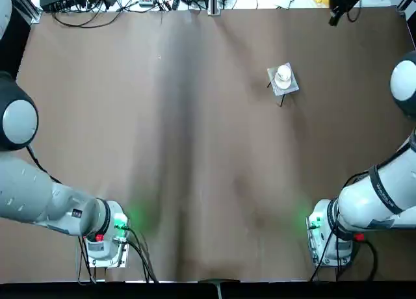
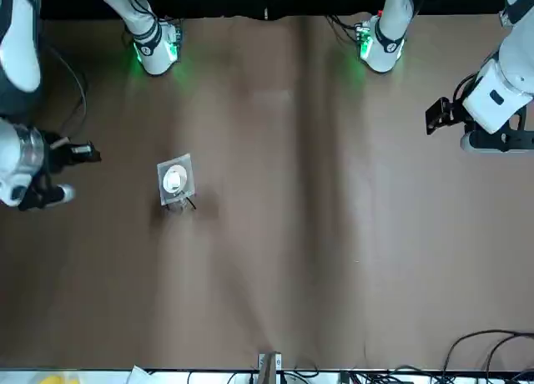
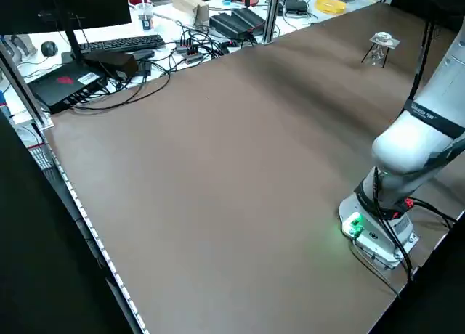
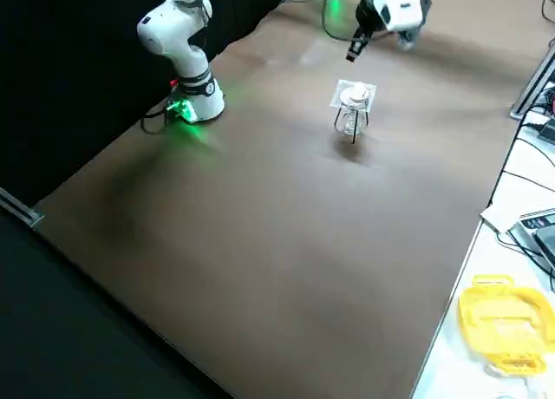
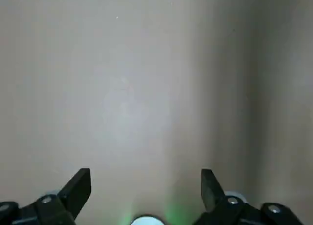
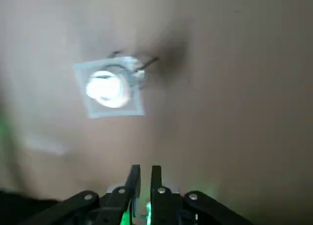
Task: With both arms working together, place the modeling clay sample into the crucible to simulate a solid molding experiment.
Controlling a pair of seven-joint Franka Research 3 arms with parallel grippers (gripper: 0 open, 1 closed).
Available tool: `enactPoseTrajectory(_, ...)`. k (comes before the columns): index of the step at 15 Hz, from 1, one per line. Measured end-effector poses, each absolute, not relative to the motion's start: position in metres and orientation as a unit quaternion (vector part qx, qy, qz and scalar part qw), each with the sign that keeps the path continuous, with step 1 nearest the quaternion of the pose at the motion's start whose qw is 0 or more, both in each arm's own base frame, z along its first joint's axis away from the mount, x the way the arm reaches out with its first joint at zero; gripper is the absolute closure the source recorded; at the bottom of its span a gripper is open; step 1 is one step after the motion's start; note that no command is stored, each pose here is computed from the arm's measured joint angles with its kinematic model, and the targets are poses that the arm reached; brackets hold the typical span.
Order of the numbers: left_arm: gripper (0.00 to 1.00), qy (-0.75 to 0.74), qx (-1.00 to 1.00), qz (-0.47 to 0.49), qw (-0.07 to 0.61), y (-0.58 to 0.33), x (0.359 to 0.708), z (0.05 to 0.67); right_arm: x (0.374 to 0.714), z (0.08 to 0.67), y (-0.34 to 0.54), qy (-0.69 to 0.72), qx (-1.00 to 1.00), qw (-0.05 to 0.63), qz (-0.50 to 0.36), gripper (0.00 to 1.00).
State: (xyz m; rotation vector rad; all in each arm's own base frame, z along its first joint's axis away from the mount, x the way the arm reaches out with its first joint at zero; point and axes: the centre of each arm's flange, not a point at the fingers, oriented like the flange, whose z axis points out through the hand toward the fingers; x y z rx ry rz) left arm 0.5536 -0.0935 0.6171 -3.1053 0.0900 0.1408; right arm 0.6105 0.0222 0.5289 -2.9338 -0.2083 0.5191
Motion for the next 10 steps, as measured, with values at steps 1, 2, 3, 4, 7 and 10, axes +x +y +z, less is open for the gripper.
enactPoseTrajectory(1,0.01,0.032,-0.999,0.036,0.015,-0.097,0.555,0.619,0.605,0.543,0.020,-0.062,-0.984,0.039,0.165,0.85)
enactPoseTrajectory(2,0.01,0.034,-0.999,0.029,0.014,-0.100,0.556,0.620,0.601,0.554,0.024,-0.053,-0.986,0.010,0.156,0.85)
enactPoseTrajectory(3,0.01,0.036,-0.999,0.025,0.013,-0.102,0.557,0.621,0.597,0.563,0.031,-0.049,-0.988,-0.006,0.148,0.85)
enactPoseTrajectory(4,0.01,0.036,-0.999,0.023,0.013,-0.102,0.557,0.621,0.592,0.575,0.046,-0.050,-0.989,-0.012,0.137,0.85)
enactPoseTrajectory(7,0.01,0.033,-0.999,0.022,0.013,-0.099,0.558,0.621,0.580,0.592,0.050,-0.050,-0.991,-0.010,0.122,0.85)
enactPoseTrajectory(10,0.01,0.031,-0.999,0.022,0.013,-0.097,0.558,0.621,0.559,0.601,0.048,-0.050,-0.995,-0.010,0.091,0.84)
